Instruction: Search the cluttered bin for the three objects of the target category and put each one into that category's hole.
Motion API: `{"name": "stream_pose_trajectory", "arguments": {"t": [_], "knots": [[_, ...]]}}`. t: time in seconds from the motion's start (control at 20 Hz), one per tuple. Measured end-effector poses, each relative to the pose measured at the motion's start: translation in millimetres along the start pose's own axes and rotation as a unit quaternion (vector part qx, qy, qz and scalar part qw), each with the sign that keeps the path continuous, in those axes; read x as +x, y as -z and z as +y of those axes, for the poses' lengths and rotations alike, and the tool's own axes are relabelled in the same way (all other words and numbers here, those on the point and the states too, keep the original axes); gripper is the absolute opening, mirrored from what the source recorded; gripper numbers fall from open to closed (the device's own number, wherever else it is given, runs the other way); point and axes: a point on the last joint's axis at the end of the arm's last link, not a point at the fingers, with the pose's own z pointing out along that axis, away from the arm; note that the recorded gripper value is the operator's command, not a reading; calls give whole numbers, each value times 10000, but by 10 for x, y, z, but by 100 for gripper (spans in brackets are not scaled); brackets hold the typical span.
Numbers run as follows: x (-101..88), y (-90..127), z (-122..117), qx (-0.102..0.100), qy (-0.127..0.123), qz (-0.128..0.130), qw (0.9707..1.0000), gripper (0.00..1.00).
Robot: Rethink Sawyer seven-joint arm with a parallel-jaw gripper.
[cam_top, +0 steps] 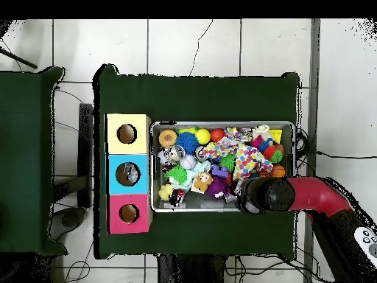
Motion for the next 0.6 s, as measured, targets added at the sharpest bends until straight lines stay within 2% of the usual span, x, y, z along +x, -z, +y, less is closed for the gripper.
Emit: {"name": "stream_pose_trajectory", "arguments": {"t": [0.25, 0.6], "knots": [[-75, -72, 7, -68, 97, 5, 9999, 100], [-138, -128, -1, -93, 393, -14, 9992, 100]]}}
